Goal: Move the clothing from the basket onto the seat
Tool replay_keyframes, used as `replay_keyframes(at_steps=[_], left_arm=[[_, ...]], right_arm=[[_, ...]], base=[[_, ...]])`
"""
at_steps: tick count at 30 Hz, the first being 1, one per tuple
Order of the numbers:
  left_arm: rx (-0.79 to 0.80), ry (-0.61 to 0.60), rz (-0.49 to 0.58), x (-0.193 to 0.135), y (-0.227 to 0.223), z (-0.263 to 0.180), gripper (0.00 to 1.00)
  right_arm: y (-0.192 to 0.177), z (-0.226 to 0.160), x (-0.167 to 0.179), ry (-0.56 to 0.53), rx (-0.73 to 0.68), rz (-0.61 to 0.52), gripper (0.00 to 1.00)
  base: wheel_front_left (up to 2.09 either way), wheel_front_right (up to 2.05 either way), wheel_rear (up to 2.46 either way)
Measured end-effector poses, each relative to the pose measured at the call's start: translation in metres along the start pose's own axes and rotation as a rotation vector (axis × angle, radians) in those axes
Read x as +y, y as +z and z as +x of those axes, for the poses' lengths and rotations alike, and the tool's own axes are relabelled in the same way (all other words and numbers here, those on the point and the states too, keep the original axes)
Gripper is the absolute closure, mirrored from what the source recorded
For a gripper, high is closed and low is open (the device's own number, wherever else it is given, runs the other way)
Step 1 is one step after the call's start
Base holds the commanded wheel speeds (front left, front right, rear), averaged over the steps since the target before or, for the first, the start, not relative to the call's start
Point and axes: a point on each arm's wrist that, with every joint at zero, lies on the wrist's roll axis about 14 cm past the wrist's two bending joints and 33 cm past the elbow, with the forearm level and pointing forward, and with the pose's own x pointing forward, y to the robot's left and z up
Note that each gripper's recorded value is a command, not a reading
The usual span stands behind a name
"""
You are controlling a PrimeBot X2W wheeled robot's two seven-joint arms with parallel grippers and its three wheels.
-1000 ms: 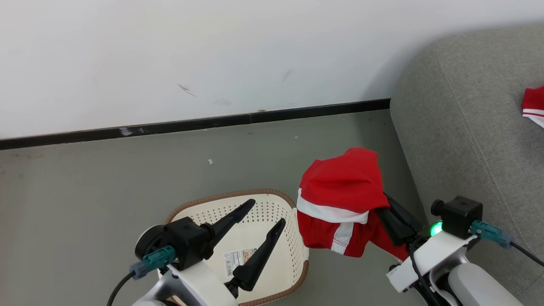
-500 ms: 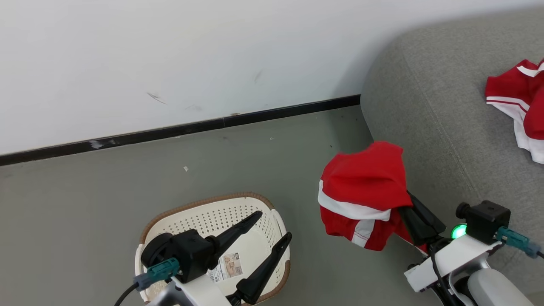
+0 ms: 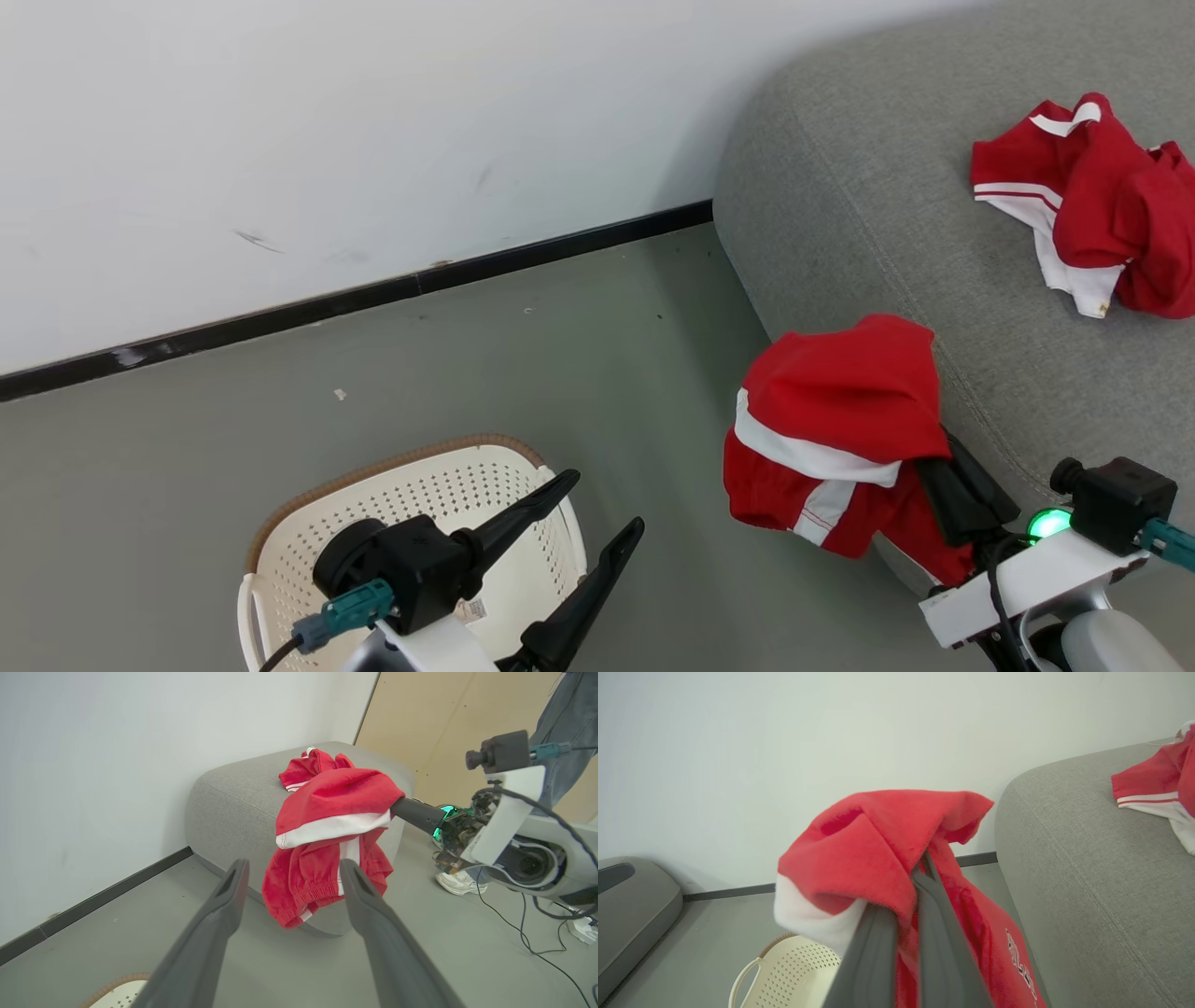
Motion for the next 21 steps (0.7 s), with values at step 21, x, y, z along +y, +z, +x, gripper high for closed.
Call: replay_keyframes(at_steps=[21], left_arm=[[0.043, -0.138, -0.070, -0.033, -0.023, 0.020, 0.00]], right_arm=[[0.019, -0.047, -0.071, -0.269, -0.030, 0.050, 1.00]], base=[[0.00, 0.00, 0.00]])
